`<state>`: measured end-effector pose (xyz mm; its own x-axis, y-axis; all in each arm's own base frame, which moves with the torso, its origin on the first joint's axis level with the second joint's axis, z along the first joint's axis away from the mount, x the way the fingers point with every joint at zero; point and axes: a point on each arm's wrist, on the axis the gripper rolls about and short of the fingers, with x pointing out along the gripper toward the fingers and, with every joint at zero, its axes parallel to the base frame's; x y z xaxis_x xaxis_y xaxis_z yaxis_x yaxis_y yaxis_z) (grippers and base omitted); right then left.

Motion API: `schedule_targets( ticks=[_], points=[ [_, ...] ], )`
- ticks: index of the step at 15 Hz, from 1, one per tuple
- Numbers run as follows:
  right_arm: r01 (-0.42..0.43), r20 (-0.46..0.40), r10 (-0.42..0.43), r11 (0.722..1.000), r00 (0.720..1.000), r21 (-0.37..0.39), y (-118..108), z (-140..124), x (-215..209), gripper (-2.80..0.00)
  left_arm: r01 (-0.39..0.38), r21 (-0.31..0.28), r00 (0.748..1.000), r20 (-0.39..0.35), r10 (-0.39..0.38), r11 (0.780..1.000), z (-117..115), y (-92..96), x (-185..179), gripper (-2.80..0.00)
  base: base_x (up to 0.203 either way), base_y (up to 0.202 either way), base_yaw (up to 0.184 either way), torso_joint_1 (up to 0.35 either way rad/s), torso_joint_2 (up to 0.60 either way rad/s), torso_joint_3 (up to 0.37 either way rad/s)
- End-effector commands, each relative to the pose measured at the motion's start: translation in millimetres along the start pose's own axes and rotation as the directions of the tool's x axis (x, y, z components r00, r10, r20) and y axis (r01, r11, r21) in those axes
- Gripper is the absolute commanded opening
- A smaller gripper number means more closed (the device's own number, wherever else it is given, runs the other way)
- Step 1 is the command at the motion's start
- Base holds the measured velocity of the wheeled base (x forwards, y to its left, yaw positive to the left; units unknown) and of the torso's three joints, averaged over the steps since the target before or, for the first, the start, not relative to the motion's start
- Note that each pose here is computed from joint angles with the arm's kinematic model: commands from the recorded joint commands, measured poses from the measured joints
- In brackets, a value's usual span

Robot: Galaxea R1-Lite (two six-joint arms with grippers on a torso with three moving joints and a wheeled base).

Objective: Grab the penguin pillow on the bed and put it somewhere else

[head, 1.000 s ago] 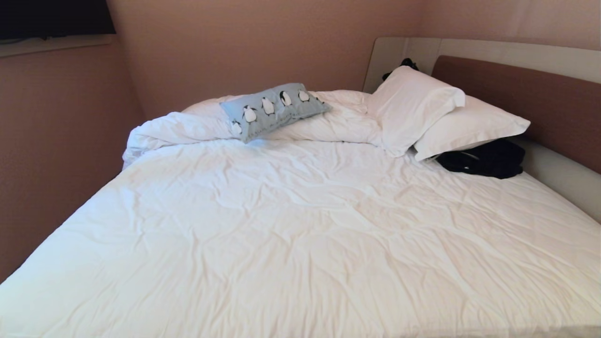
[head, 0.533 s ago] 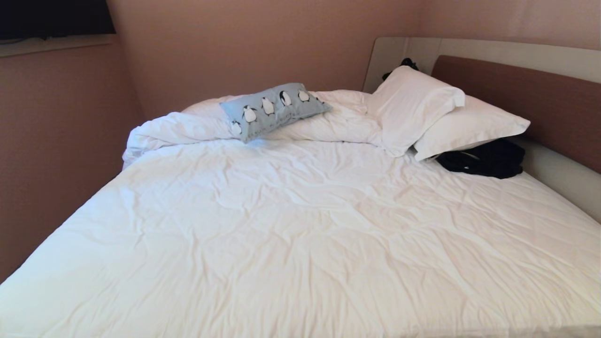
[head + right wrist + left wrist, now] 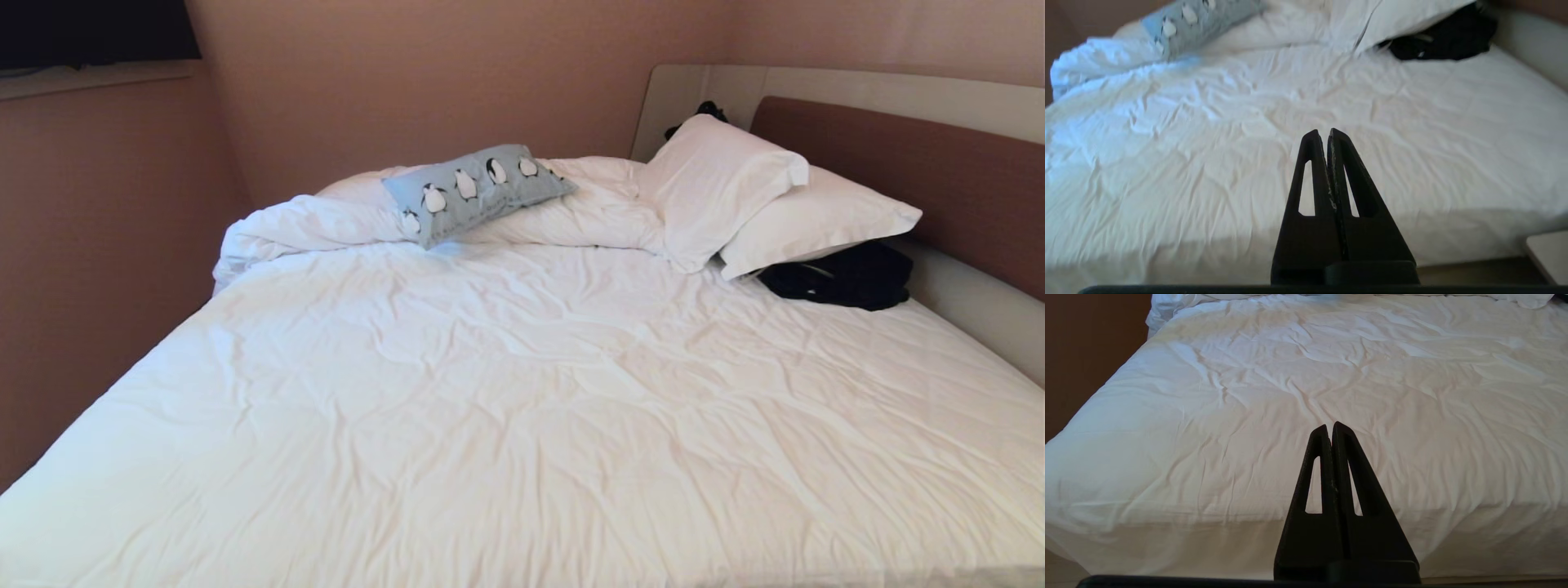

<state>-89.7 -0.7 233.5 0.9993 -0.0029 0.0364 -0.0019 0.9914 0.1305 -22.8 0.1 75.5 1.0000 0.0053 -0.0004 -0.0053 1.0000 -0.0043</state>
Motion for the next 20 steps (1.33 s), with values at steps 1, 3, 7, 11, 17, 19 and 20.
schedule_targets(
  ticks=[1,3,7,11,17,19,20],
  points=[
    [0.033,0.161,-0.034,0.999,0.986,0.008,-1.0,5.7,-1.2,-2.80,-0.001,0.000,1.000,0.000,0.001,1.000,0.0,0.0,0.0,-2.80,0.000,0.000,0.000,0.000,0.00,0.000],
    [0.041,0.145,-0.037,0.999,0.989,-0.020,-3.2,-14.0,-0.8,-2.80,-0.001,0.000,1.000,-0.001,0.001,1.000,-0.1,0.0,0.1,-2.80,0.000,0.000,0.000,0.000,0.00,0.000],
    [0.075,0.118,-0.052,0.977,0.992,-0.199,-9.2,-62.1,0.7,-2.80,-0.001,0.000,1.000,0.000,0.001,1.000,-0.2,0.0,0.0,-2.80,0.000,0.000,0.000,0.000,0.00,0.000],
    [0.142,0.127,-0.116,0.965,0.985,-0.220,-13.6,-85.5,24.3,-2.80,-0.001,0.000,1.000,0.000,0.001,1.000,0.0,0.0,0.0,-2.80,0.000,0.000,0.000,0.000,0.00,0.000],
    [0.136,0.069,-0.122,0.961,0.990,-0.240,-19.7,-132.8,53.5,-2.80,-0.001,0.000,1.000,-0.001,0.001,1.000,0.0,0.0,0.1,-2.80,0.000,0.000,0.000,0.000,0.00,0.000],
    [0.130,0.052,-0.121,0.963,0.991,-0.236,-20.3,-137.9,55.2,-2.80,-0.001,0.000,1.000,-0.001,0.001,1.000,-0.3,0.0,0.1,-2.80,0.000,0.000,0.000,0.000,0.00,0.000],
    [0.130,0.046,-0.122,0.963,0.991,-0.237,-20.5,-139.8,55.7,-2.80,-0.001,0.000,1.000,0.000,0.001,1.000,0.0,0.0,0.0,-2.80,0.000,0.000,0.000,0.000,0.00,0.000]
  ],
)
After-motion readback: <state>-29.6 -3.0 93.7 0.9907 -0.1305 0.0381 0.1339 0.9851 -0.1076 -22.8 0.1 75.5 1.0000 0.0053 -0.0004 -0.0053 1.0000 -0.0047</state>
